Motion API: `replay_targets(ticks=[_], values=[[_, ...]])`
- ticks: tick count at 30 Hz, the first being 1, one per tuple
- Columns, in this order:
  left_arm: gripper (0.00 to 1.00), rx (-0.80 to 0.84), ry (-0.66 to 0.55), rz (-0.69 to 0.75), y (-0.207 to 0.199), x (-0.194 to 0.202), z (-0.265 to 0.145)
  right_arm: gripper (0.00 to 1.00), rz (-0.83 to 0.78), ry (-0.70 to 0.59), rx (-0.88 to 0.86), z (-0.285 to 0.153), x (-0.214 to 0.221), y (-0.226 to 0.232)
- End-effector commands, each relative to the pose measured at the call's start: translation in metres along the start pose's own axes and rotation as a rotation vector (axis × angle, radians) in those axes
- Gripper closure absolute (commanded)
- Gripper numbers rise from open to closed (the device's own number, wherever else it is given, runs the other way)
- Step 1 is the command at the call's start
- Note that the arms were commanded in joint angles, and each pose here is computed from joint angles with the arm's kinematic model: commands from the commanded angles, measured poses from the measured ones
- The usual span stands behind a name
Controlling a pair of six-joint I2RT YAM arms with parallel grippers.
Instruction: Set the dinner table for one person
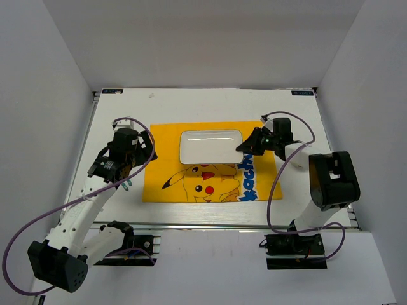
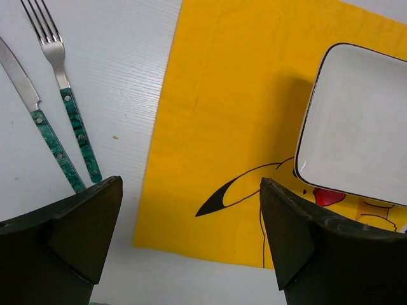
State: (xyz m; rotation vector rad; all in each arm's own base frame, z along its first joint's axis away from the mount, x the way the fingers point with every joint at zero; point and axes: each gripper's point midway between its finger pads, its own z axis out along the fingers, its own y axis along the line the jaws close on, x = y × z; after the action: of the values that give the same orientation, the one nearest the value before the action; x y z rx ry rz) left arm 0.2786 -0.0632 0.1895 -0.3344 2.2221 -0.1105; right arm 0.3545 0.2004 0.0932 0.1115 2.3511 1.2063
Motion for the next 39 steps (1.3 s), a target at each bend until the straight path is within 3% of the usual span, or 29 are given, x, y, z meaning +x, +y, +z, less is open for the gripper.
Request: replay_targets(ticks=[1, 32, 34, 35, 37, 39], values=[[0.02, 0.015, -0.002, 0.004, -0.001, 0.001, 0.001, 1.00, -0.071, -0.011, -0.201, -0.003, -0.012, 0.044], [0.02, 0.031, 0.003, 0.011, -0.004, 0.002, 0.001, 1.00, 0.003, 0.049, -0.146, 0.026, 0.015, 0.003], [0.02, 0.031, 0.003, 0.010, -0.004, 0.002, 0.001, 0.92, 0.005, 0.048, -0.144, 0.026, 0.015, 0.003], [0.02, 0.032, 0.002, 0.011, -0.004, 0.002, 0.001, 0.78, 0.008, 0.050, -0.141, 0.025, 0.016, 0.001], [0.02, 0.032, 0.005, 0.012, -0.004, 0.002, 0.002, 0.65, 0.013, 0.049, -0.133, 0.024, 0.017, 0.000], [0.02, 0.032, 0.005, 0.012, -0.004, 0.002, 0.002, 0.59, 0.007, 0.045, -0.128, 0.023, 0.017, -0.001]])
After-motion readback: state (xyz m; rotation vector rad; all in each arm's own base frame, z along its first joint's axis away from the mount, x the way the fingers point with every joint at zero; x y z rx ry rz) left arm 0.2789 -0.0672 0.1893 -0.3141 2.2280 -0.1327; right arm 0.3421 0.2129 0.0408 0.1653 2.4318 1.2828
